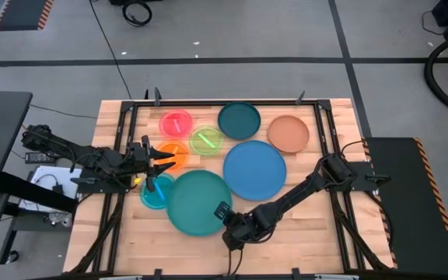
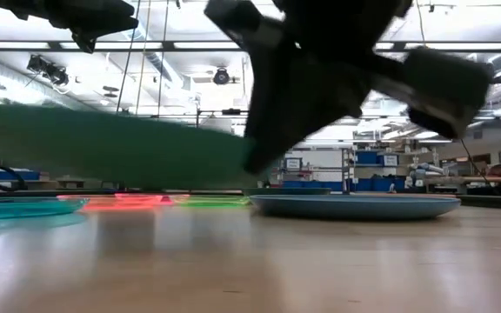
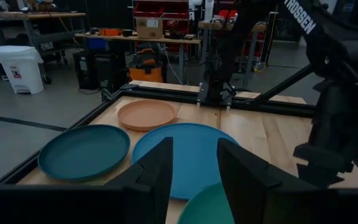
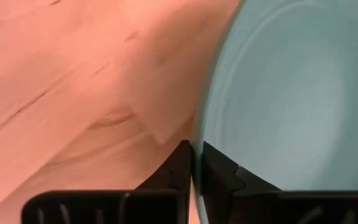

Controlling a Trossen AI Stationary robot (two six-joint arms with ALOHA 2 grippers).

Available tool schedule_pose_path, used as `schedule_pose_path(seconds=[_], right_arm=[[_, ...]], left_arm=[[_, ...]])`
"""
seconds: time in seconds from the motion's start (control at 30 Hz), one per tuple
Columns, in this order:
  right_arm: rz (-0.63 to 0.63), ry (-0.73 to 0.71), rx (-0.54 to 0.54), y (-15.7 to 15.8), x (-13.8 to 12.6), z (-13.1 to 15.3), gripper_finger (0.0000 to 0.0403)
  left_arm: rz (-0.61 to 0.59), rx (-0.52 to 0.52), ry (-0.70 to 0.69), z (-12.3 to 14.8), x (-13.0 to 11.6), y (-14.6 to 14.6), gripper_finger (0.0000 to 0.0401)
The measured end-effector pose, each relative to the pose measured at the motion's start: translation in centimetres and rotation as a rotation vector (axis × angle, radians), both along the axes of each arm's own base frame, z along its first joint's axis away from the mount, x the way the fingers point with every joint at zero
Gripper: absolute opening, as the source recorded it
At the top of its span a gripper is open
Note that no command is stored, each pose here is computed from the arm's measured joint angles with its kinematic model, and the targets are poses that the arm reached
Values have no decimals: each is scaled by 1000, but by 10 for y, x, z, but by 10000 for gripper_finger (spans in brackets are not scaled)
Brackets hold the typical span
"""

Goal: Stack plastic plates
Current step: Stack the green plate on top of the blue plate

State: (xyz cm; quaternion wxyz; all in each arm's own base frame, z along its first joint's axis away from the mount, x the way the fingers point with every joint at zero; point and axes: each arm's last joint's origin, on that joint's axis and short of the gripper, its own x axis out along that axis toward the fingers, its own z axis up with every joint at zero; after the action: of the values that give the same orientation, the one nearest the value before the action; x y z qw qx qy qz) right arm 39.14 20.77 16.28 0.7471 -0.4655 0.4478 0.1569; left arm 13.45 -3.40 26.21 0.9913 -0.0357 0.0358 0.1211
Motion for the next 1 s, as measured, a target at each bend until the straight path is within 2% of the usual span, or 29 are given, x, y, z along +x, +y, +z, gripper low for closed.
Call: schedule_pose_path(seconds=[0.17, 0.33, 0.47, 0.77, 1.0], right_arm=[[-31, -1, -51, 1, 4, 24, 30], [-178, 62, -71, -12, 1, 40, 30], [-331, 111, -71, -25, -5, 39, 30], [-677, 109, -92, -38, -22, 37, 30], [-781, 162, -65, -39, -35, 16, 30]], left_arm=[[0, -1, 0, 0, 0, 0, 133], [0, 0, 1, 0, 0, 0, 133], [0, 2, 6, -1, 0, 0, 133], [0, 2, 6, -1, 0, 0, 133], [0, 1, 6, -1, 0, 0, 133]])
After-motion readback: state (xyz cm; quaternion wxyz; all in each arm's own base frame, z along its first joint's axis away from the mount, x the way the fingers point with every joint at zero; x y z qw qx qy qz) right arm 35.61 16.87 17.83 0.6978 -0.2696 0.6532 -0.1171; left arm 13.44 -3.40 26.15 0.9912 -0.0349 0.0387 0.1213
